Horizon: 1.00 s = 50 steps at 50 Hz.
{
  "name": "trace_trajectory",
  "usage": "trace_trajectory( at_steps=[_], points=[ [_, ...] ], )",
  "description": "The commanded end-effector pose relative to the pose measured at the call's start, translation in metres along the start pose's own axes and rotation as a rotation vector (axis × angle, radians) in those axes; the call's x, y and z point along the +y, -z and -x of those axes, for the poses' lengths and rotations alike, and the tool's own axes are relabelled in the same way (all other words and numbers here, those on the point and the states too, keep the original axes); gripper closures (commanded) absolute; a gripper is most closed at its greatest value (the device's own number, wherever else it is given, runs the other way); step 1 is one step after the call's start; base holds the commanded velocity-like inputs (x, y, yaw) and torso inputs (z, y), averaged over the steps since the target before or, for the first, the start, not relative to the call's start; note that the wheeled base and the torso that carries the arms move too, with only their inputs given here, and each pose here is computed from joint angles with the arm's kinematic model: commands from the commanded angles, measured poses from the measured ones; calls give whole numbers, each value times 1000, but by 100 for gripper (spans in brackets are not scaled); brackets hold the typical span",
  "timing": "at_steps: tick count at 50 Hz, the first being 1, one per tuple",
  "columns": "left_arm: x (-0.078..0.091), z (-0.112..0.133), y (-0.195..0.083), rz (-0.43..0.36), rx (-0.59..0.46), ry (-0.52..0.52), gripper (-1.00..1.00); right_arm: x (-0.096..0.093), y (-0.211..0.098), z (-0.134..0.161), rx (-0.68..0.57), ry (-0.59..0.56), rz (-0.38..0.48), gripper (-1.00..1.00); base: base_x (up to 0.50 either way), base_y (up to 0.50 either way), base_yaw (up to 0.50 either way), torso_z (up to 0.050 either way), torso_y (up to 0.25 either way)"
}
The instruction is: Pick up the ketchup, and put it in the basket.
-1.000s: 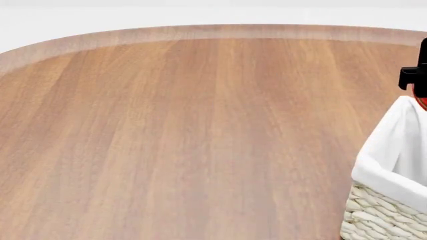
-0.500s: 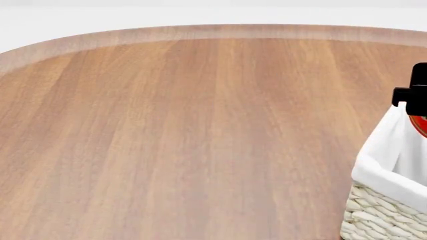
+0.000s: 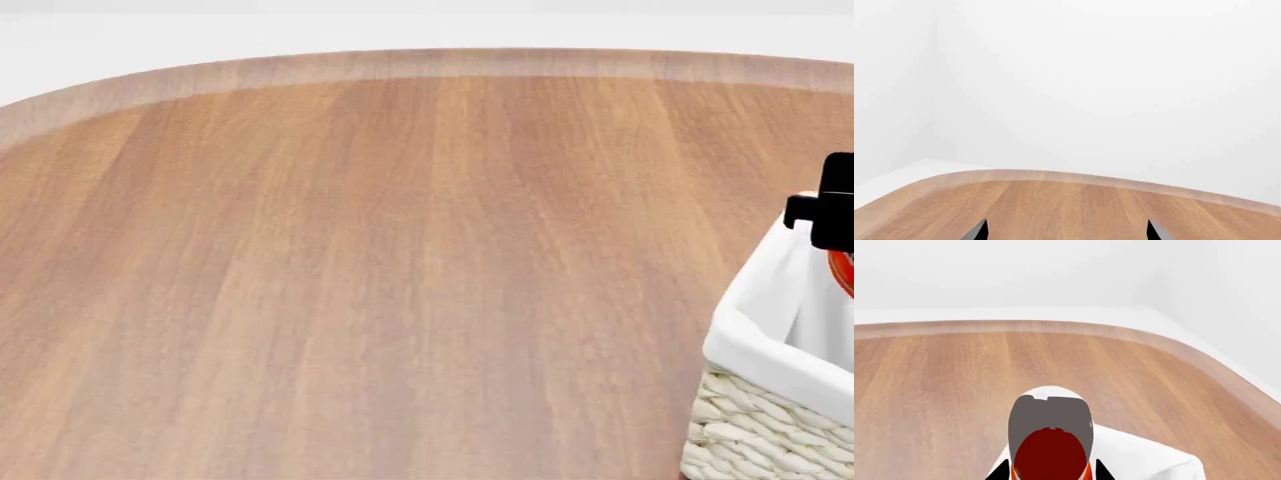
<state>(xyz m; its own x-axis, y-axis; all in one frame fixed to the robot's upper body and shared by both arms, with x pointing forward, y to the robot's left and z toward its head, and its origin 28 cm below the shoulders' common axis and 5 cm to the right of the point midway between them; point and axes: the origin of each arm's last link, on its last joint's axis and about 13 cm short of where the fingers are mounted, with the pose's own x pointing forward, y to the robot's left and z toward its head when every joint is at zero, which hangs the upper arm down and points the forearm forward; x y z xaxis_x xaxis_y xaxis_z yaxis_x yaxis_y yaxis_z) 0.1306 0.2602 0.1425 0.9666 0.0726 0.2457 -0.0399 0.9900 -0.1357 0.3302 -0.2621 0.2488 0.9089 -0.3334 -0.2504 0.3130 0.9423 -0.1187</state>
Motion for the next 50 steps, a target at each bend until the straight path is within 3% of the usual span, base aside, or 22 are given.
trace_trajectory(
  at_steps=[1,12,32,50],
  points=[
    [0,2,-2,-3,-5,3,-100,-10,2,-1,1,60,-9,100,0,0,0,0,0],
    [-2,1,-1,-9,-3,9,-100,-21,13,0,4,97,-46,100,0,0,0,1,1],
    [0,6,3,-24,9,7,-100,-19,51,-26,96,99,-66,100,0,0,0,0,0],
    [1,7,3,-31,15,11,-100,-18,61,-29,114,103,-73,100,0,0,0,0,1]
  ],
)
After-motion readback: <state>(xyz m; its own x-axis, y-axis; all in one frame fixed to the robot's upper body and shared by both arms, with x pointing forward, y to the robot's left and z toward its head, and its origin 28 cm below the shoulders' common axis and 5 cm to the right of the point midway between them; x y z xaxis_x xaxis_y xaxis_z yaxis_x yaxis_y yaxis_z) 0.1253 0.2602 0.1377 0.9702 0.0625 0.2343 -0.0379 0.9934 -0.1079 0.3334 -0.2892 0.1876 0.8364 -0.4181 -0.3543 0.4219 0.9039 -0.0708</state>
